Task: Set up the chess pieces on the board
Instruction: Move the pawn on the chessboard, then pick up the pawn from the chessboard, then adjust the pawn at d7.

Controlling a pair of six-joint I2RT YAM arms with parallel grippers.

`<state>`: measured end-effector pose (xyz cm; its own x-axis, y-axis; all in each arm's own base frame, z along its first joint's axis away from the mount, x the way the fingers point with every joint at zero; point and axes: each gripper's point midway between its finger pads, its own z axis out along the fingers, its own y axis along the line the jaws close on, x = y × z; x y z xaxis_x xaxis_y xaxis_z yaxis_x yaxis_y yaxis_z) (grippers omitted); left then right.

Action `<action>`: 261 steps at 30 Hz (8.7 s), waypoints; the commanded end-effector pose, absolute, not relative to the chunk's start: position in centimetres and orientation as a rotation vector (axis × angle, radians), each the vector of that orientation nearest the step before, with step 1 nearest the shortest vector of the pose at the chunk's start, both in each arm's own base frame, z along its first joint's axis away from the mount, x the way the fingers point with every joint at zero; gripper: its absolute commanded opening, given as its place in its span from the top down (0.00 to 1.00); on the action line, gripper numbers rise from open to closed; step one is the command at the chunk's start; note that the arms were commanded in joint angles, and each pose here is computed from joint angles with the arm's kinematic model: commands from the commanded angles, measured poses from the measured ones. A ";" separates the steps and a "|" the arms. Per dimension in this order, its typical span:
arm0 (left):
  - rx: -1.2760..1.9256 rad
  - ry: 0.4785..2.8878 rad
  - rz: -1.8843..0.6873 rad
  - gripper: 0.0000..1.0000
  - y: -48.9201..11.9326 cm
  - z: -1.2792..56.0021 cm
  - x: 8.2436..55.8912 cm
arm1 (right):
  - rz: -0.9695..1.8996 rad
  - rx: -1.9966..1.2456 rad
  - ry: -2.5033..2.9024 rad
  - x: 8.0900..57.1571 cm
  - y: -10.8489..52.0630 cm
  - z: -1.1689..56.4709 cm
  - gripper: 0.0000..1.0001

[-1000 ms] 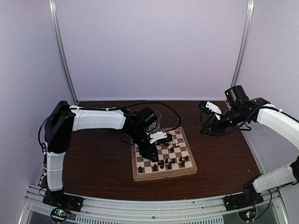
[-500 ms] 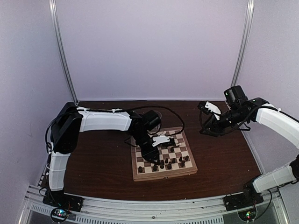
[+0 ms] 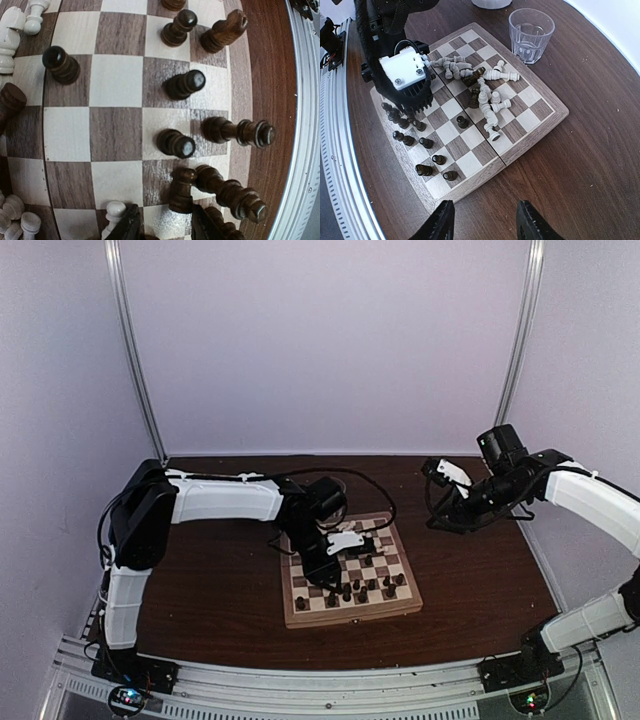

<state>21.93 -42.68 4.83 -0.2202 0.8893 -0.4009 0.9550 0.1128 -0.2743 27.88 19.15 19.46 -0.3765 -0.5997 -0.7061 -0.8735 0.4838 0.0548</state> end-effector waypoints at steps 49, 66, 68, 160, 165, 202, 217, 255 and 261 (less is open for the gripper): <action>1.508 2.286 -0.758 0.70 -44.7 8.2 26.9 | 0.586 -1.193 2.093 27.7 18.9 19.9 0.55; 1.608 2.294 -0.783 0.67 -45.0 6.7 24.5 | 0.560 -1.200 2.100 27.9 18.7 19.5 0.56; 1.616 2.291 -0.769 0.68 -44.9 6.6 24.6 | 0.560 -1.201 2.104 27.9 18.6 19.3 0.56; 0.683 2.826 -0.955 1.00 -48.5 6.4 27.2 | 0.540 -1.230 2.104 27.7 18.4 18.7 0.57; 0.680 2.769 -0.966 1.00 -47.9 8.3 27.3 | 0.541 -1.232 2.104 27.7 18.4 18.6 0.57; 0.435 2.433 -0.795 1.00 -31.0 20.5 36.8 | 0.658 -1.930 2.093 24.5 32.8 12.6 0.65; 0.335 2.397 -0.880 1.00 -28.8 21.1 37.2 | 0.516 -1.978 2.203 25.5 34.3 8.8 0.65; 0.351 2.425 -0.908 1.00 -29.1 20.4 36.8 | 0.516 -2.025 2.255 25.1 35.5 6.5 0.74; 0.352 2.425 -0.910 1.00 -29.1 20.4 36.8 | 0.517 -2.027 2.253 25.0 35.6 6.6 0.82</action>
<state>36.60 -28.69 18.97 -0.8537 0.0564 -0.5177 0.3715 0.7626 -0.5295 24.79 35.18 6.03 -0.1404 -0.9524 -0.2707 -0.9715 0.0799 0.2230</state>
